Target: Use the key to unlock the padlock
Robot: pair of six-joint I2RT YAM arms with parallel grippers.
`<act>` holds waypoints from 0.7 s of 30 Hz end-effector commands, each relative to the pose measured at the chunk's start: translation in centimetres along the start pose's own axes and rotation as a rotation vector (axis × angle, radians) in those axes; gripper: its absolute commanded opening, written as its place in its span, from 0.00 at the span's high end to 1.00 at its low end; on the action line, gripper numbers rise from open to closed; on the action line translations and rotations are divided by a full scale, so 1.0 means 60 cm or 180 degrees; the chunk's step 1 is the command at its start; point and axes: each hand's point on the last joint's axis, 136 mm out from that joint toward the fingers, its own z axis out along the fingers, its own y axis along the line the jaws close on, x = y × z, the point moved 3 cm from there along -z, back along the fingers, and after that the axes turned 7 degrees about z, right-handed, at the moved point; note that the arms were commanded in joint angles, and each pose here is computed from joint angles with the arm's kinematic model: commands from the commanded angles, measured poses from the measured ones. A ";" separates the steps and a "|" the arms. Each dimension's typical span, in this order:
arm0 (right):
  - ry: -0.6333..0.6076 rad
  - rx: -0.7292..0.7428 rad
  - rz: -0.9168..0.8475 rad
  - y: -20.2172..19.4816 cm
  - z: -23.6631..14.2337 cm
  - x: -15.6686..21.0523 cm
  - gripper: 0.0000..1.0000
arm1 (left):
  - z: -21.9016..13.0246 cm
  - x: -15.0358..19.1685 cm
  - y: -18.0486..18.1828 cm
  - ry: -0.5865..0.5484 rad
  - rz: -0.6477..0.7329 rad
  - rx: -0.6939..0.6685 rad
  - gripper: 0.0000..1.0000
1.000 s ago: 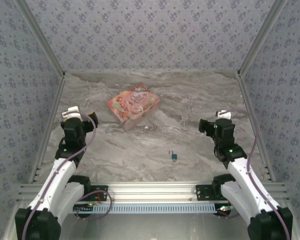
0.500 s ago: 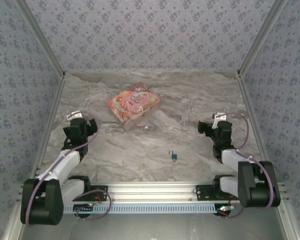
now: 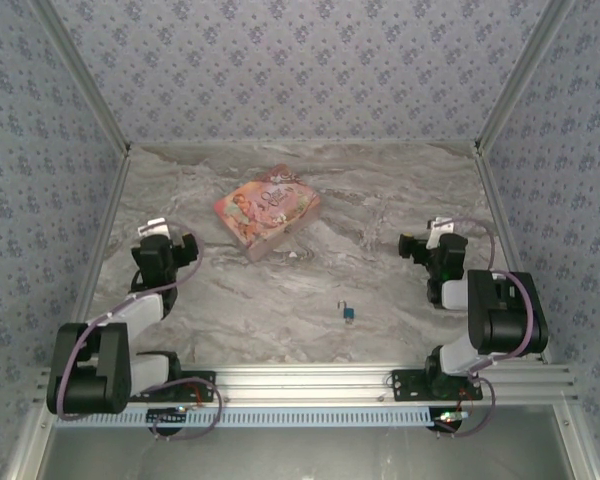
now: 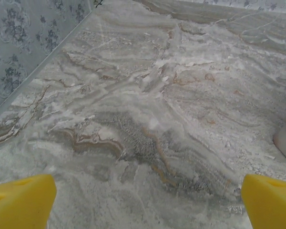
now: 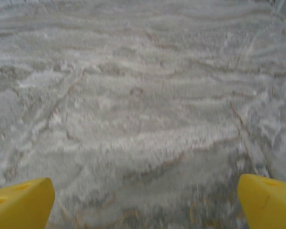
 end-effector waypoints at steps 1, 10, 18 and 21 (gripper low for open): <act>-0.0015 0.0004 -0.0073 0.005 0.010 -0.018 0.00 | 0.009 -0.034 -0.015 -0.0330 0.0081 0.0189 0.01; -0.0020 0.0012 -0.0081 0.006 0.009 -0.018 0.00 | 0.047 -0.011 -0.047 -0.0541 0.0351 0.0528 0.01; -0.0018 0.0015 -0.0079 0.005 0.009 -0.017 0.00 | 0.078 -0.015 -0.039 -0.0235 0.0216 0.0628 0.01; -0.0022 0.0044 -0.0116 0.008 0.010 -0.018 0.00 | 0.078 -0.014 -0.041 -0.0226 0.0251 0.0617 0.01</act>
